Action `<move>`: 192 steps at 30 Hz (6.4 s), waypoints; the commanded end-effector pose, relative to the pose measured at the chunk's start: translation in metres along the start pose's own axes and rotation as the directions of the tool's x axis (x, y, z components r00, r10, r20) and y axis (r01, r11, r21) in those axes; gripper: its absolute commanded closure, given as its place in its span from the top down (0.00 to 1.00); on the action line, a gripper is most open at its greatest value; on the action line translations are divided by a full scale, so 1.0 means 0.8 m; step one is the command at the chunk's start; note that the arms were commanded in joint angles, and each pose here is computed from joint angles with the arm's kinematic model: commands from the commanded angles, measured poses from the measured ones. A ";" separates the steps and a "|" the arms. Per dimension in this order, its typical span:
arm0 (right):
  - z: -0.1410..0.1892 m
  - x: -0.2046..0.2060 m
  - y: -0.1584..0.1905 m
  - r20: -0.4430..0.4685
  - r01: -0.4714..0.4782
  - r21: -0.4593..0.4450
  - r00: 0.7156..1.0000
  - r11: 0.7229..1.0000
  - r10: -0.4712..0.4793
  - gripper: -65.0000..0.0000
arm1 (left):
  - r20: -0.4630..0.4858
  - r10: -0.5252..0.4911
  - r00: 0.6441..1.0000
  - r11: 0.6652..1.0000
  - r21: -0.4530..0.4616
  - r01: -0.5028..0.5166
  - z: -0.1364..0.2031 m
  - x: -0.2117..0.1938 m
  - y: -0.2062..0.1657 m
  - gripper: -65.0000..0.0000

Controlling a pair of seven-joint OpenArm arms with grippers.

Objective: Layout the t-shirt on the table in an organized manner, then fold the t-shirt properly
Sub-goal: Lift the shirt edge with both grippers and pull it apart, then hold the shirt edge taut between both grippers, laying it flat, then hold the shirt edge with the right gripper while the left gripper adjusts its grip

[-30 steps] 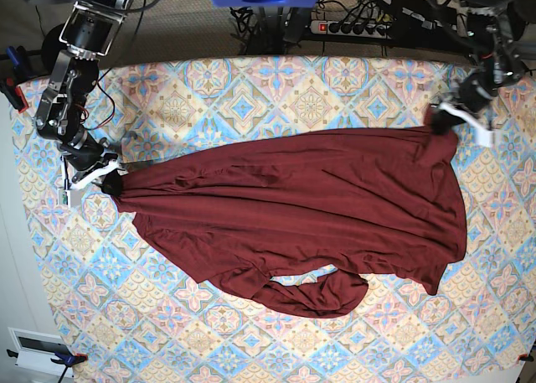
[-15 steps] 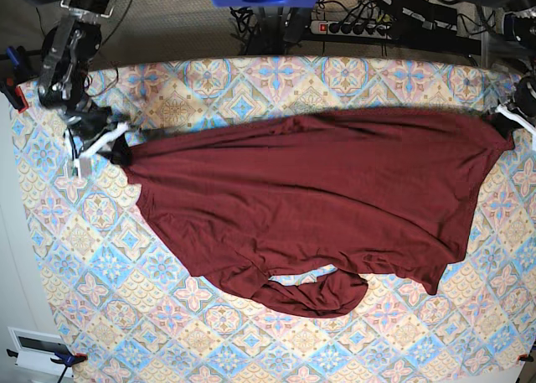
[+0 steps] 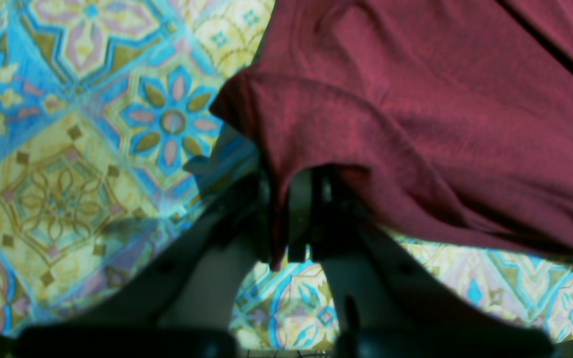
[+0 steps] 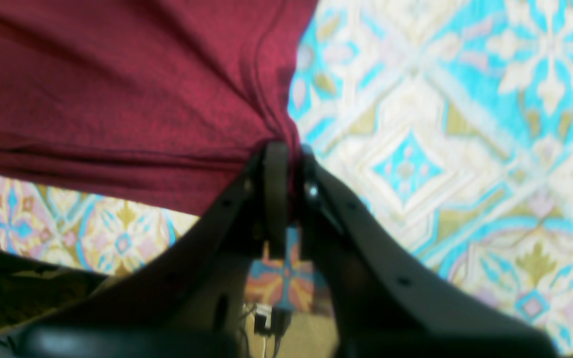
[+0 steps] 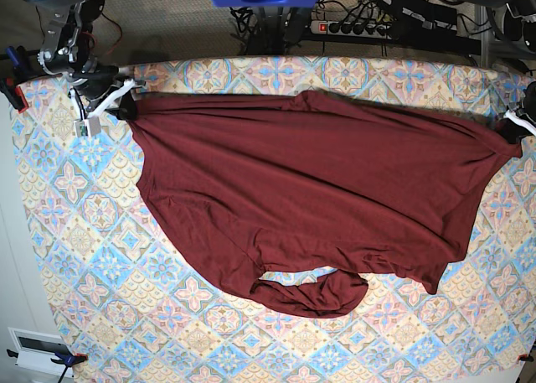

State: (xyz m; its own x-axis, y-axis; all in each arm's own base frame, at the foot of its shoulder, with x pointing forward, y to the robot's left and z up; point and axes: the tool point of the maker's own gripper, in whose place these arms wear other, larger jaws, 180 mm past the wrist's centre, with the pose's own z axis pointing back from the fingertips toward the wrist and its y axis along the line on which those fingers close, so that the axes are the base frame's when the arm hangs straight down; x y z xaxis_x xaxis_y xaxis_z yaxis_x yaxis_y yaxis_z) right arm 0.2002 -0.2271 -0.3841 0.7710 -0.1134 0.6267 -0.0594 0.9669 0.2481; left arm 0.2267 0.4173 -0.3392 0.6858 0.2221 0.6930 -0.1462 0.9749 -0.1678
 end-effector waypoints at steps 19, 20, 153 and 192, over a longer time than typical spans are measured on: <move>-0.001 0.081 0.000 0.160 -0.053 -0.010 0.986 0.999 0.053 0.00 | 0.182 0.161 0.970 0.975 -0.184 -0.127 -0.015 0.076 -0.055 0.00; -0.001 0.081 0.001 0.158 -0.054 -0.008 0.986 0.998 0.055 0.00 | 0.171 0.160 0.972 0.976 -0.177 -0.129 -0.014 0.072 -0.053 0.00; -0.002 -0.013 0.019 -0.064 -0.045 -0.017 0.997 0.999 0.044 0.00 | 0.088 -0.141 0.986 0.990 0.020 0.139 0.039 0.008 -0.020 0.04; -0.006 0.008 0.020 -0.025 -0.056 -0.016 0.998 0.998 0.056 0.00 | -0.053 0.099 0.994 0.990 0.109 -0.093 -0.038 -0.030 0.022 0.55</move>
State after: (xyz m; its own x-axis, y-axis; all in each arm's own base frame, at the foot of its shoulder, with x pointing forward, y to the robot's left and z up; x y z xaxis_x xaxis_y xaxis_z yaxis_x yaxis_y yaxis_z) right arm 0.2005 -0.2092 -0.3897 0.8067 -0.0646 0.5873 -0.0758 0.9744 0.2114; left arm 0.2216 0.4186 -0.3959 0.7295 0.3382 0.5945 -0.2950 0.9398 -0.1726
